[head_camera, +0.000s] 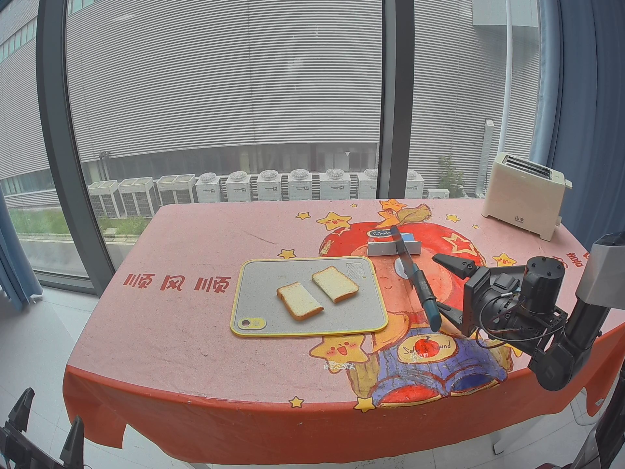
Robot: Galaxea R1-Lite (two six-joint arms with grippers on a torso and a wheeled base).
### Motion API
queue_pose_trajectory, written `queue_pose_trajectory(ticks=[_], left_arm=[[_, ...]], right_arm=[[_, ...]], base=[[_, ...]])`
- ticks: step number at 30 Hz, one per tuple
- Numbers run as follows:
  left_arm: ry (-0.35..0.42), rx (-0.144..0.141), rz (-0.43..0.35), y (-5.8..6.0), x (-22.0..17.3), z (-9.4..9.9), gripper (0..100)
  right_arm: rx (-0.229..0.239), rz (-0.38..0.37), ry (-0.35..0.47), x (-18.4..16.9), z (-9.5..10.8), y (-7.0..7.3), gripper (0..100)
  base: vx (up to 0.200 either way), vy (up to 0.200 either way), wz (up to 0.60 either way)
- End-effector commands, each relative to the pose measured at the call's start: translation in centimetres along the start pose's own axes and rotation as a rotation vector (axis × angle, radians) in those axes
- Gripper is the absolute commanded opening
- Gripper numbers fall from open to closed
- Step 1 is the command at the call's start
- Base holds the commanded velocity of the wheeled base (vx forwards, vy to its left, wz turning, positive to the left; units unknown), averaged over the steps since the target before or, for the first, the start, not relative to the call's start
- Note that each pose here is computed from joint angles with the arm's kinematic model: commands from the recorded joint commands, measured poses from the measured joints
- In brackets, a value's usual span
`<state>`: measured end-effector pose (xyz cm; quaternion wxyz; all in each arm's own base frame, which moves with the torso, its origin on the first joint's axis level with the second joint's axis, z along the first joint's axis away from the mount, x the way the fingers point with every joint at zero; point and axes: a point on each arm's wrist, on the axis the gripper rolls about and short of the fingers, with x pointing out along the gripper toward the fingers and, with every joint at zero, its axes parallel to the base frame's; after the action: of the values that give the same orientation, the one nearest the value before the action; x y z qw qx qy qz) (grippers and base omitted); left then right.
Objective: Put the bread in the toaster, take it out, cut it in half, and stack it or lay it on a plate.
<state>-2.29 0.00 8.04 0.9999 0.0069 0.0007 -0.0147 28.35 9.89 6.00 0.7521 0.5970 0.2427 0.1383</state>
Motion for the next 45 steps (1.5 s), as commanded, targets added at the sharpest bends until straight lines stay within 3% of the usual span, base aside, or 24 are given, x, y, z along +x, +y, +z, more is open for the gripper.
queue_pose_trajectory(ticks=[1,9,19,25,37,42,45], left_arm=[[0.011,0.000,0.000,0.0,0.1,-0.4,100],[0.011,0.000,0.000,0.0,0.1,-0.4,100],[0.011,0.000,0.000,0.0,0.1,-0.4,100],[0.011,0.000,0.000,0.0,0.1,-0.4,100],[0.011,0.000,0.000,0.0,0.1,-0.4,100],[0.011,0.000,0.000,0.0,0.1,-0.4,100],[0.012,0.000,0.000,0.0,0.1,-0.5,100]], right_arm=[[-0.057,0.013,-0.010,-1.7,-0.1,0.8,100],[-0.116,0.072,-0.027,-5.0,-0.3,2.9,100],[-0.203,0.036,-0.146,-5.4,0.2,2.8,100],[-0.218,0.032,-0.162,-6.1,0.2,2.9,100],[-0.249,0.144,-0.231,-8.1,0.5,5.7,100],[-0.444,0.211,-0.184,-9.5,-1.1,7.2,100],[-0.502,0.236,-0.147,-9.2,-2.0,7.7,100]], base=[[0.000,0.000,0.00],[0.000,0.000,0.00],[0.000,0.000,0.00],[0.000,0.000,0.00],[0.000,0.000,0.00],[0.000,0.000,0.00],[0.000,0.000,0.00]])
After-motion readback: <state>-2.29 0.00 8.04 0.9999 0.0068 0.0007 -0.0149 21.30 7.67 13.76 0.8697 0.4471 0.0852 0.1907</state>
